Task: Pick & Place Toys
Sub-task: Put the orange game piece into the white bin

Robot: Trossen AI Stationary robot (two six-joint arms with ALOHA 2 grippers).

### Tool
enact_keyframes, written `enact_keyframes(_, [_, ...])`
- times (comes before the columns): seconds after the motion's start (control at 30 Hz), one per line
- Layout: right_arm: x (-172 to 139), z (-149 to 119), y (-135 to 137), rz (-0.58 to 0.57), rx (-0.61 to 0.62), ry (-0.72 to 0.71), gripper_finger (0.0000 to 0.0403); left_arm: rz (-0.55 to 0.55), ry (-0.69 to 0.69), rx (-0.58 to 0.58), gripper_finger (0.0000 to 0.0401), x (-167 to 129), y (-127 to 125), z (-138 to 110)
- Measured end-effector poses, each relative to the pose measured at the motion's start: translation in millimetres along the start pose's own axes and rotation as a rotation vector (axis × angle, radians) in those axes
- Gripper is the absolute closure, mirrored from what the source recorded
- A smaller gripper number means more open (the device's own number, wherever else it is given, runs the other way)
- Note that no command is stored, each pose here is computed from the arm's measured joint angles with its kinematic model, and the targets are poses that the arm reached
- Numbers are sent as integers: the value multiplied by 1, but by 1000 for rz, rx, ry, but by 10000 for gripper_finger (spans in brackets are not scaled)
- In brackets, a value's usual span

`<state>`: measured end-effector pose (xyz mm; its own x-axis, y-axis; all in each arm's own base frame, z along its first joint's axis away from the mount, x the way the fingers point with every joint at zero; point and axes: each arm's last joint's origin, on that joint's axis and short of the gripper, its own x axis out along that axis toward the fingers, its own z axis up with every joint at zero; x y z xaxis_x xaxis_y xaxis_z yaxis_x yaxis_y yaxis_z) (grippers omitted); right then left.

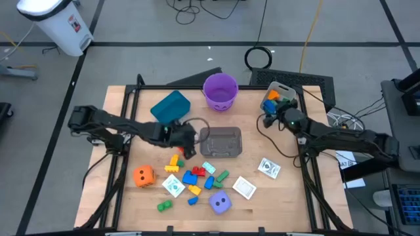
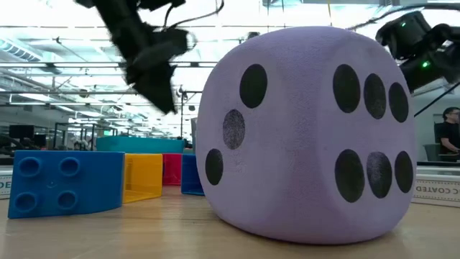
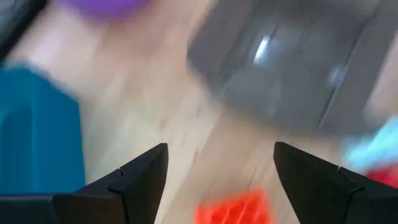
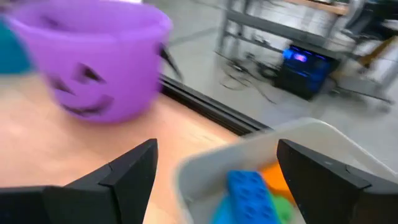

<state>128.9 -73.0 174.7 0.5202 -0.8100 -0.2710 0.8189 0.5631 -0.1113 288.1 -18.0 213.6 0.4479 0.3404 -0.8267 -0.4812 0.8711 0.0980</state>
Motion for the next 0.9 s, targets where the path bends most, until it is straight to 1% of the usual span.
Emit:
enact_keyframes(0.1, [-5, 7, 4, 82, 32, -61, 99, 15, 49, 58, 105, 13, -4, -18])
enact_keyframes(0.23, [-10, 12, 9, 134, 54, -113, 99, 41, 117, 168, 105, 26, -2, -36])
enact_keyframes(0.3, [-11, 13, 11, 158, 59, -121, 99, 21, 149, 221, 105, 29, 0, -43])
enact_keyframes(0.37, [-12, 14, 12, 172, 61, -127, 99, -14, 185, 312, 105, 31, 1, -50])
enact_keyframes(0.47, [-13, 14, 13, 184, 75, -130, 99, -40, 200, 453, 105, 33, 2, -55])
enact_keyframes(0.57, [-13, 14, 13, 187, 86, -134, 99, -47, 208, 555, 105, 39, 5, -62])
enact_keyframes(0.63, [-13, 14, 14, 189, 83, -130, 99, -58, 185, 573, 105, 42, 7, -63])
enact_keyframes(0.73, [-13, 14, 14, 209, 81, -128, 99, -88, 166, 551, 105, 47, 9, -64])
enact_keyframes(0.9, [-13, 14, 14, 211, 80, -126, 99, -88, 135, 509, 105, 51, 13, -63])
